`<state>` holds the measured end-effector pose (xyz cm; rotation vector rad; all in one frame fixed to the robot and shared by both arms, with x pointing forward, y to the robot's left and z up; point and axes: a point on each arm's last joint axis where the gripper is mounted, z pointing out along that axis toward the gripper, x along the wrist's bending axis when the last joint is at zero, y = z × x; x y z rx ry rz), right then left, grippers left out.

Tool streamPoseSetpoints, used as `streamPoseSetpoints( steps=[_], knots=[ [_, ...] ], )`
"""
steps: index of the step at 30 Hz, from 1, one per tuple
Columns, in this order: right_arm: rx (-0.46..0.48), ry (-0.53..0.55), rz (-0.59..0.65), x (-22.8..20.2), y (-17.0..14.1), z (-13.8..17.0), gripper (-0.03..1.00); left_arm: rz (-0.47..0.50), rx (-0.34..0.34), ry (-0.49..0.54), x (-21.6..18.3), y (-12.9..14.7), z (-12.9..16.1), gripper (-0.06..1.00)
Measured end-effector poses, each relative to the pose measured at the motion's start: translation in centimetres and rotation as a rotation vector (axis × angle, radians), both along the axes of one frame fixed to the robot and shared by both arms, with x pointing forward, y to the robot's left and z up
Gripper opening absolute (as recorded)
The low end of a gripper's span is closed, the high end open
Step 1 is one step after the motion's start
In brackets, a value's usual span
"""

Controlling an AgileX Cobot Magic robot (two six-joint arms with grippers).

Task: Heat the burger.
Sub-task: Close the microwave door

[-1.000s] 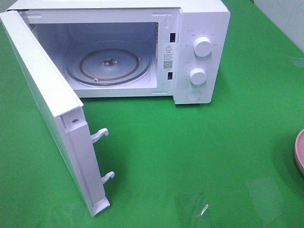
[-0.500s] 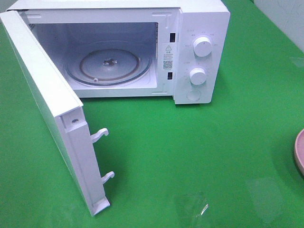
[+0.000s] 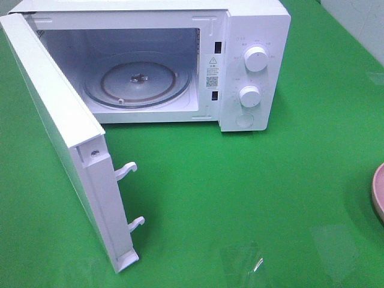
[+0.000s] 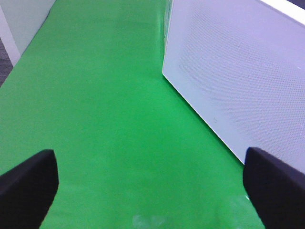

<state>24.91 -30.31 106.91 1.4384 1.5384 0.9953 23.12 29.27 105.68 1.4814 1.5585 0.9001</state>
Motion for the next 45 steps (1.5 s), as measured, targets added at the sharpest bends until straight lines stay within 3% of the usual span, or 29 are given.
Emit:
streamPoseSetpoints(
  steps=[6, 13, 45],
  knots=[
    [0.004, -0.058, -0.044, -1.1, -0.1, -0.2, 0.76, 0.000, 0.000, 0.000, 0.0, 0.0, 0.0, 0.99],
    [0.008, -0.008, -0.077, -1.1, -0.1, -1.1, 0.76, 0.000, 0.000, 0.000, 0.0, 0.0, 0.0, 0.99],
    [0.009, -0.006, -0.076, -1.1, -0.1, -1.1, 0.76, 0.000, 0.000, 0.000, 0.0, 0.0, 0.0, 0.99]
  ],
)
